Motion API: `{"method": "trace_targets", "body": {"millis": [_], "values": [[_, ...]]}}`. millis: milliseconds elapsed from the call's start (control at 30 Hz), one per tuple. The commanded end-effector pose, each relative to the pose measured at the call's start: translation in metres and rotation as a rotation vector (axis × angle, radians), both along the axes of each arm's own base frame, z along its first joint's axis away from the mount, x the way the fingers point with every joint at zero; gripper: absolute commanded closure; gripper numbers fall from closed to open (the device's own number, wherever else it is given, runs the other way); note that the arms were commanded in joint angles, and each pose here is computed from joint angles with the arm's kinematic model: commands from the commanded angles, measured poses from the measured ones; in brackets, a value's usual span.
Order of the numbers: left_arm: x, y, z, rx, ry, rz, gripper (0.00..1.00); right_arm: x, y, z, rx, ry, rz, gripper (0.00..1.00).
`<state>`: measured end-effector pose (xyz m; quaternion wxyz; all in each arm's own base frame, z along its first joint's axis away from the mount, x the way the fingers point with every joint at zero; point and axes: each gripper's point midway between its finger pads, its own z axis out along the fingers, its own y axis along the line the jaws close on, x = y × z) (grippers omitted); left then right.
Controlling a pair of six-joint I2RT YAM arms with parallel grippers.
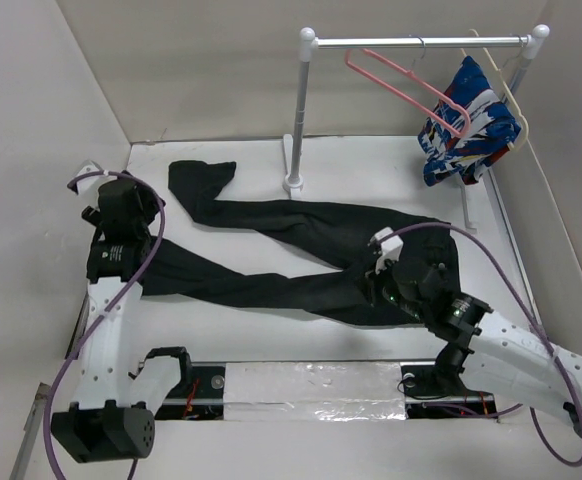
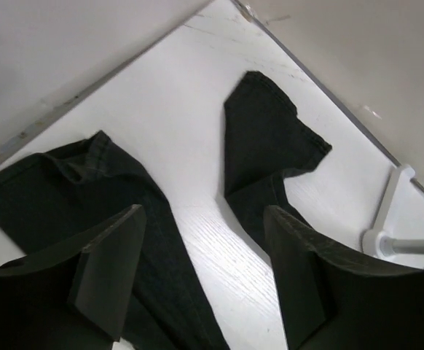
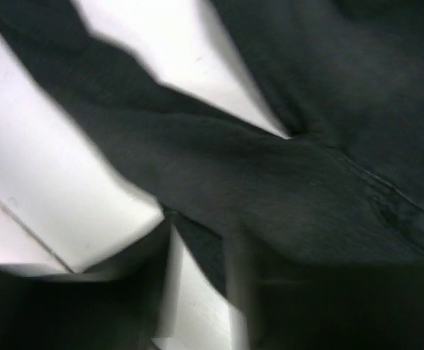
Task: Place the trousers on the hanger
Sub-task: Flatten out the trousers at the center of the board.
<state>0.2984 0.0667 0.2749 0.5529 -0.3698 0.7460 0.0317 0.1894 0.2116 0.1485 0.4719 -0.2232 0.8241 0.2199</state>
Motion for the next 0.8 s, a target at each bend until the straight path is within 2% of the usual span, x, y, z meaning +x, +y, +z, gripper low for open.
{"method": "trace_targets", "body": {"millis": [0, 33, 67, 100, 133, 167, 200, 267, 333, 400, 567, 600, 667, 733, 767], "values": [[0.035, -0.027, -0.025, -0.052, 0.024, -0.122, 0.38, 0.022, -0.006, 0.017, 0.068, -0.058, -0.053, 0.88], [0.045, -0.042, -0.033, -0.055, 0.026, -0.155, 0.40, 0.024, -0.005, 0.016, 0.084, -0.051, -0.032, 0.96], [0.053, -0.048, -0.042, -0.077, 0.038, -0.157, 0.45, 0.025, -0.003, 0.015, 0.089, -0.047, -0.019, 1.00], [0.066, -0.052, -0.066, -0.099, 0.099, -0.159, 0.49, 0.023, 0.001, 0.014, 0.094, -0.039, 0.006, 1.00], [0.077, -0.062, -0.071, -0.142, 0.096, -0.197, 0.53, 0.021, 0.006, 0.009, 0.089, -0.022, 0.032, 1.00], [0.086, -0.067, -0.081, -0.167, 0.111, -0.203, 0.63, 0.021, 0.007, 0.007, 0.084, -0.018, 0.038, 1.00], [0.098, -0.070, -0.106, -0.201, 0.165, -0.190, 0.66, 0.022, 0.008, 0.004, 0.077, -0.012, 0.039, 1.00], [0.121, -0.058, -0.114, -0.208, 0.176, -0.141, 0.69, 0.019, 0.012, -0.002, 0.056, 0.003, 0.056, 1.00], [0.142, -0.047, -0.140, -0.231, 0.252, -0.096, 0.67, 0.018, 0.013, -0.005, 0.041, 0.008, 0.060, 0.99], [0.155, -0.037, -0.170, -0.241, 0.326, -0.069, 0.59, 0.014, 0.015, -0.006, 0.041, 0.010, 0.072, 0.95], [0.188, -0.020, -0.191, -0.179, 0.377, -0.040, 0.47, 0.009, 0.018, -0.005, 0.069, 0.004, 0.091, 0.89], [0.191, -0.021, -0.210, -0.183, 0.417, -0.042, 0.47, 0.009, 0.020, -0.001, 0.082, -0.004, 0.095, 0.87], [0.202, -0.023, -0.216, -0.191, 0.424, -0.053, 0.47, 0.009, 0.020, -0.001, 0.084, -0.004, 0.098, 0.84], [0.207, -0.028, -0.231, -0.216, 0.442, -0.074, 0.50, 0.015, 0.015, 0.000, 0.062, -0.011, 0.055, 0.76], [0.211, -0.028, -0.233, -0.233, 0.434, -0.085, 0.56, 0.018, 0.012, -0.002, 0.049, -0.018, 0.034, 0.69]]}}
